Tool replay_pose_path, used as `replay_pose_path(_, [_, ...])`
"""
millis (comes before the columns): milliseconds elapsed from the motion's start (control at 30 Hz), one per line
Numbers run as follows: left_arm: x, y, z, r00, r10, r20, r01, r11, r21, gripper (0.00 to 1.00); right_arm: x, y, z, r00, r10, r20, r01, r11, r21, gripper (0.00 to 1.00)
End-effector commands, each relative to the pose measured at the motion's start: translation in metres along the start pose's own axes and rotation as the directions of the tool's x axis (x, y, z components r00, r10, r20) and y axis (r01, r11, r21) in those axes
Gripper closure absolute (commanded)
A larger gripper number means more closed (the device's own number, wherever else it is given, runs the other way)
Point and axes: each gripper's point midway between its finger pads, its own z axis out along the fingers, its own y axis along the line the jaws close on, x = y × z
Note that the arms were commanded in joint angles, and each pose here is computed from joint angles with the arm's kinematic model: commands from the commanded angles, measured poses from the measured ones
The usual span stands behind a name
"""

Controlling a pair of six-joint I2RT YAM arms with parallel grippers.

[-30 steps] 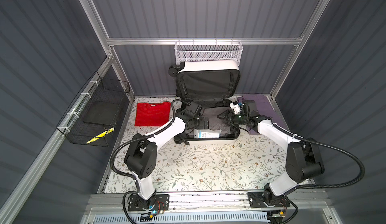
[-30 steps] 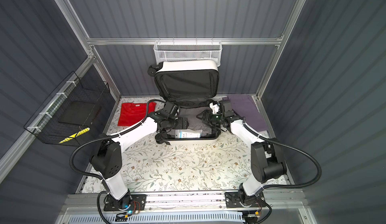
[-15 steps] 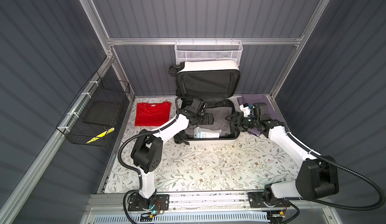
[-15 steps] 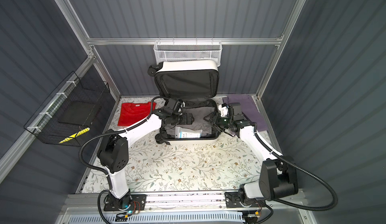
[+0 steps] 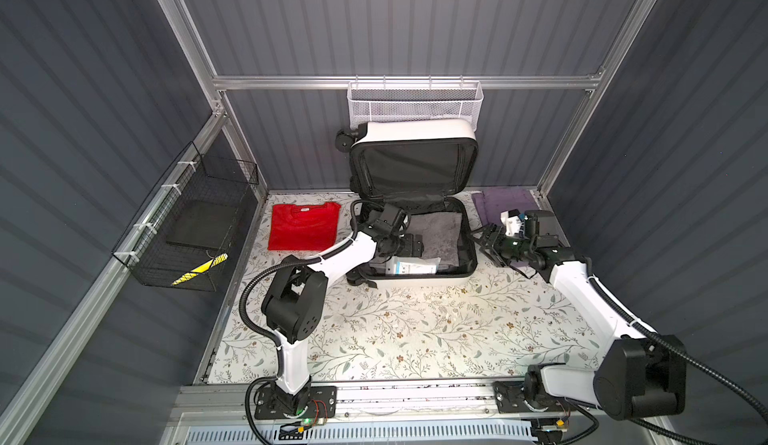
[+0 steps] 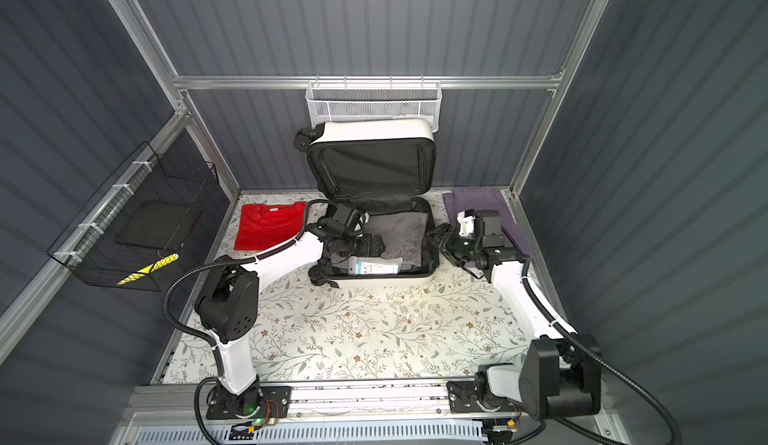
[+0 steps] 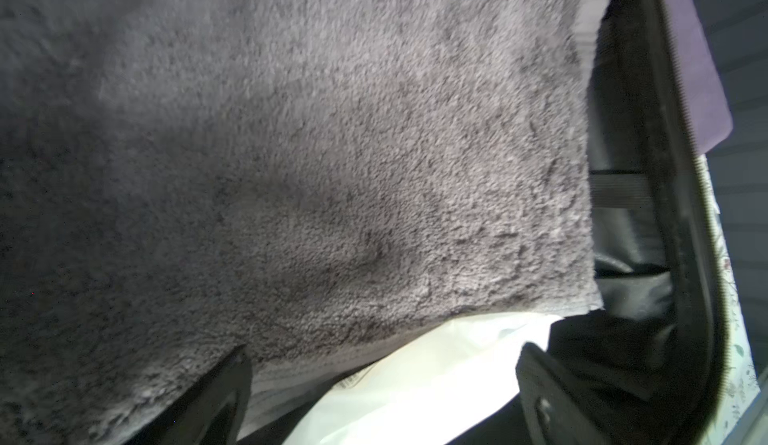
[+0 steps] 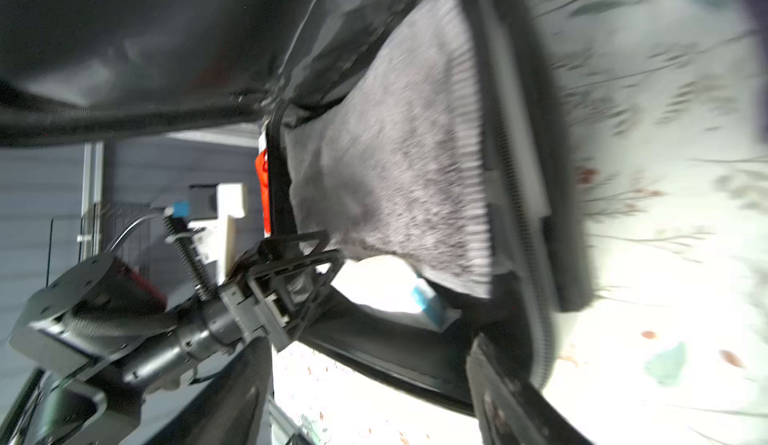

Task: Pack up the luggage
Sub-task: 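Move the right gripper to the purple trousers while the left gripper hovers over the suitcase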

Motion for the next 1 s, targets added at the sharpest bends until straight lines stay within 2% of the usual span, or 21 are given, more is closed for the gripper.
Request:
replay_pose_path(0, [-0.035, -0.03, -0.037, 0.994, 0.057, 0.09, -0.064, 0.995, 0.076, 0.0, -0.01, -0.044, -0.014, 0.996, 0.078, 0.049, -0.084, 0.989, 0.123, 0.21])
replay_pose_path(267, [-0.051, -0.059, -0.055, 0.994, 0.059, 0.091, -0.075, 0.981, 0.181, 0.0, -0.053, -0.139, -0.032, 0.951, 0.242, 0.192, -0.294, 0.898, 0.327, 0.18])
replay_pose_path(400, [-0.047, -0.076, -0.056, 0.997, 0.022, 0.076, -0.044, 0.956, 0.289, 0.0, -0.081, -0.166, -0.033, 0.924, 0.295, 0.245, -0.367, 0.863, 0.347, 0.18])
replay_pose_path(600, [-0.041, -0.087, -0.057, 0.998, -0.002, 0.064, -0.021, 0.93, 0.366, 0.0, -0.129, -0.172, -0.021, 0.927, 0.283, 0.248, -0.361, 0.855, 0.373, 0.18])
replay_pose_path(800, [-0.04, -0.092, -0.059, 0.998, -0.013, 0.058, -0.011, 0.919, 0.393, 0.0, -0.164, -0.207, -0.002, 0.92, 0.293, 0.259, -0.387, 0.78, 0.491, 0.18])
replay_pose_path(967, [-0.04, -0.095, -0.064, 0.998, -0.012, 0.057, -0.012, 0.914, 0.406, 0.0, -0.18, -0.224, 0.021, 0.928, 0.29, 0.235, -0.373, 0.746, 0.552, 0.18])
